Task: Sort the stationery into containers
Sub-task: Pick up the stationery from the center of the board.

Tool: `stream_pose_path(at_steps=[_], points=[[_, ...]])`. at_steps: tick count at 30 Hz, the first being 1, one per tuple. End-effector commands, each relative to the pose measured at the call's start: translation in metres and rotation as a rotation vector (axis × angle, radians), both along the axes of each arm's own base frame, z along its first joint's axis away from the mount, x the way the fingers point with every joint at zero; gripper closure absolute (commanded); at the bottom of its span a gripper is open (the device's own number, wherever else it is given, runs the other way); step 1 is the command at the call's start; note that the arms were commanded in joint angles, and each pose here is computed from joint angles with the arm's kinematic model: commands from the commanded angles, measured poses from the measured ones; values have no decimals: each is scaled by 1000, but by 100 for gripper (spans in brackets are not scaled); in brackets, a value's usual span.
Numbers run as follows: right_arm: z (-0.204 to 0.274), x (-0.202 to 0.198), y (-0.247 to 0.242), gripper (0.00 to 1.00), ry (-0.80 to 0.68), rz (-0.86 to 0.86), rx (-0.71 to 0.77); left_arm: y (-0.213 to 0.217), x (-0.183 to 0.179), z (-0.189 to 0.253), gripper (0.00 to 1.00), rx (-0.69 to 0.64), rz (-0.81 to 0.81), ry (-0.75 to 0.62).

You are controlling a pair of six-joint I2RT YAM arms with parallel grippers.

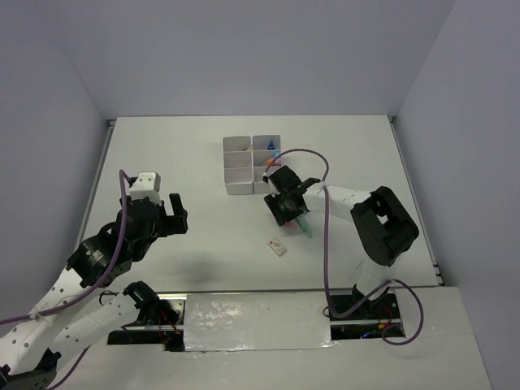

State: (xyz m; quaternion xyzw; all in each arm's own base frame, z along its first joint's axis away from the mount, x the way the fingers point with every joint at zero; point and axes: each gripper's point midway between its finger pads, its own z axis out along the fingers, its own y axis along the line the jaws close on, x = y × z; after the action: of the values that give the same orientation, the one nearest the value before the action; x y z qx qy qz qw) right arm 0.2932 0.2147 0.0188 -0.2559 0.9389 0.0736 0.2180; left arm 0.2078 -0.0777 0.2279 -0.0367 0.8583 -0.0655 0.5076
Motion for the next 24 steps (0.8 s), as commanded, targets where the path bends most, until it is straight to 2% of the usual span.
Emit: stream_pose_path(at_steps=[1, 4, 8, 12, 14, 15, 16, 19, 21, 24], points=[[5, -2, 10, 50, 2, 17, -26, 1, 2, 11, 1, -15, 4, -47], [2, -7, 14, 53, 25, 32, -33, 2, 3, 11, 1, -11, 6, -47], [-7, -12, 16, 64, 60, 37, -58, 2, 2, 12, 1, -13, 6, -51], [-10, -16, 21, 70, 55, 48, -80, 1, 1, 13, 1, -26, -6, -64], [-13, -19, 24, 68, 54, 49, -93, 0, 0, 15, 1, -33, -19, -72], [-14, -20, 25, 64, 56, 51, -97, -1, -1, 14, 1, -34, -23, -73], [-16, -21, 25, 55, 56, 50, -103, -1, -1, 15, 1, -37, -24, -76], [-22, -25, 29, 56, 49, 56, -138, -1, -2, 15, 1, -43, -28, -82], [-22, -27, 33, 64, 38, 61, -140, -1, -2, 16, 1, -49, -30, -88], [-17, -25, 40, 99, 17, 64, -101, 0, -3, 16, 1, -53, -29, -92]])
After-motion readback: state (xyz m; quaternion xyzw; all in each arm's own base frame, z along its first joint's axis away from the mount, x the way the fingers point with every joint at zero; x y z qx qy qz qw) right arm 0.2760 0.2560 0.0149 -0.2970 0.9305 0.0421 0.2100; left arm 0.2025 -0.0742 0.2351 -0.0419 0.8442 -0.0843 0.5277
